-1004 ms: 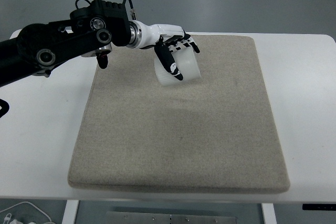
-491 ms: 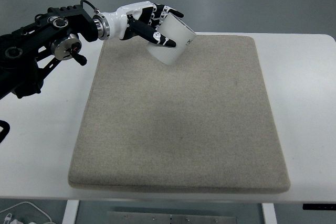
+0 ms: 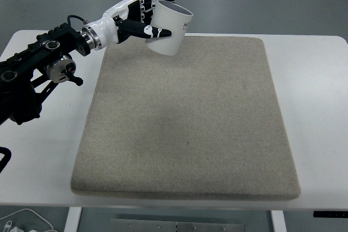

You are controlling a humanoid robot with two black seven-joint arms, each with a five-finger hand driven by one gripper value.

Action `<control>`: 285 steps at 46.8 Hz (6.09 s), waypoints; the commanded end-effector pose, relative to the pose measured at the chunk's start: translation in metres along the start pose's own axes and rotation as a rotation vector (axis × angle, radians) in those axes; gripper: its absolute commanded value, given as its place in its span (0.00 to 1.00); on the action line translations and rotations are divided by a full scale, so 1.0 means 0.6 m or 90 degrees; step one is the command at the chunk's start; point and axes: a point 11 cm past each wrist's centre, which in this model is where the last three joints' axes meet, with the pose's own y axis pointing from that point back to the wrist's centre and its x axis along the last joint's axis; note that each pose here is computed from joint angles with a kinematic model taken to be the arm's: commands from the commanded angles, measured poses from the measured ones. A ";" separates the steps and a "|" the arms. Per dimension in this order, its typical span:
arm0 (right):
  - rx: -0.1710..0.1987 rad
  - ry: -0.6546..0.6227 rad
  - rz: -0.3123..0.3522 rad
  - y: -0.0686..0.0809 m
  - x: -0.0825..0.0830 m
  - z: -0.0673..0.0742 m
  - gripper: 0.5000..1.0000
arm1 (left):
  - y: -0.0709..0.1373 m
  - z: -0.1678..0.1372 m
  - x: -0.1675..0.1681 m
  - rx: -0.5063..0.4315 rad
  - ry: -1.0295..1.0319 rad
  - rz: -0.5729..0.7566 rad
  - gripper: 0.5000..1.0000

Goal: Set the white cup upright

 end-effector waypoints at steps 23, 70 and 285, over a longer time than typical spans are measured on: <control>0.001 0.001 0.000 0.000 0.000 -0.001 0.86 | 0.030 -0.017 0.003 -0.185 -0.080 0.073 0.00; 0.000 0.000 0.000 0.000 0.000 0.000 0.86 | 0.056 -0.134 -0.027 -0.104 -0.191 0.178 0.00; -0.007 -0.009 -0.003 -0.002 -0.001 0.011 0.86 | -0.004 -0.069 0.162 -0.049 0.466 0.339 0.98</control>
